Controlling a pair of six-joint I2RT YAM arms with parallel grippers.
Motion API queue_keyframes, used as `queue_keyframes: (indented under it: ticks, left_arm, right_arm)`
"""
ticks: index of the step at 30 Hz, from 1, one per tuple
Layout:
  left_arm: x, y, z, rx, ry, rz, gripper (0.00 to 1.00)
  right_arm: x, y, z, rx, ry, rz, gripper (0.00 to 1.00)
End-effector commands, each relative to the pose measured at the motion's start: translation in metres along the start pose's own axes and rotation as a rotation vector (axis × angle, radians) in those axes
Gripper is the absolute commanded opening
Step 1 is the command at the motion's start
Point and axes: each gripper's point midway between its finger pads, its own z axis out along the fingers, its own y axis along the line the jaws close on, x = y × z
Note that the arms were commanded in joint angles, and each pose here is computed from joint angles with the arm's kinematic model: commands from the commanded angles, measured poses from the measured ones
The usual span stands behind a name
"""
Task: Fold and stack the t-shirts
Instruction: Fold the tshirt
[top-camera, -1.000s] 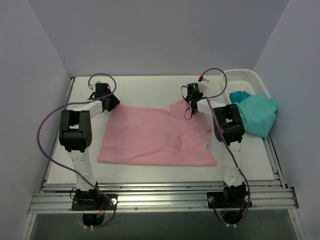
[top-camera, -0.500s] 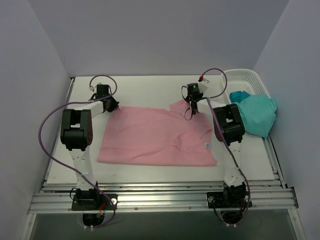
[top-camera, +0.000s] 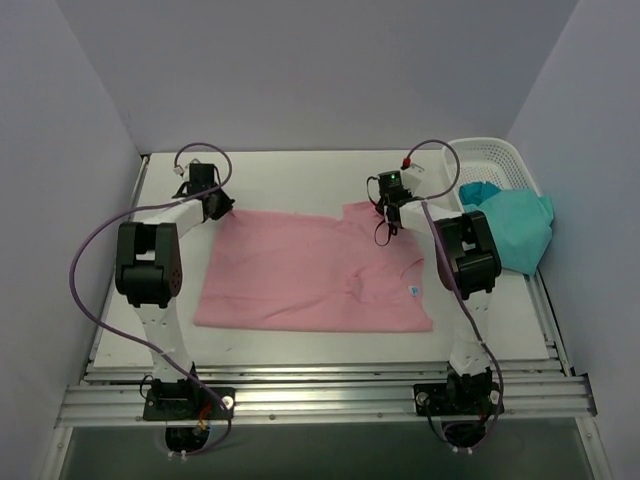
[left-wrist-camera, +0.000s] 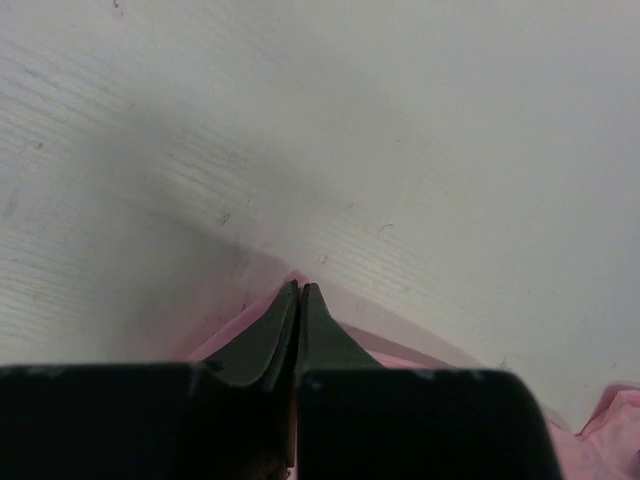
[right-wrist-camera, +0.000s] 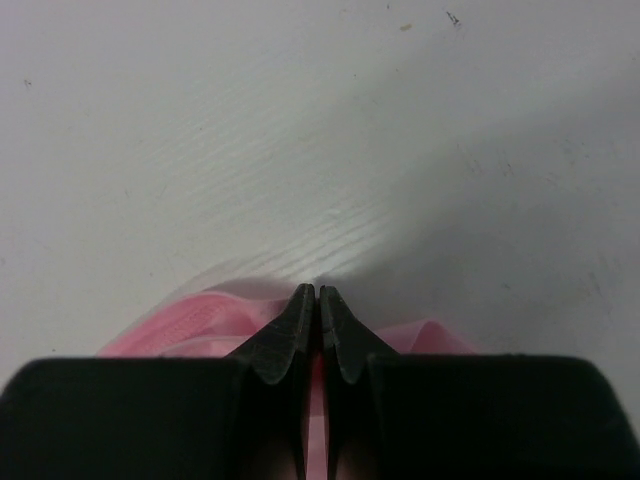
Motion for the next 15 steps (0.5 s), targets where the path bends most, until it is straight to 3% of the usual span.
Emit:
queue_keyframes:
  ticks: [1, 15]
  left_arm:
    - [-0.032, -0.022, -0.036, 0.051, -0.091, 0.022, 0.02]
    - [-0.020, -0.014, -0.085, 0.070, -0.099, 0.035, 0.02]
  right_arm:
    - [-0.029, 0.001, -0.034, 0.006, -0.051, 0.007, 0.00]
    - [-0.039, 0.003, -0.105, -0.018, -0.112, 0.001, 0.00]
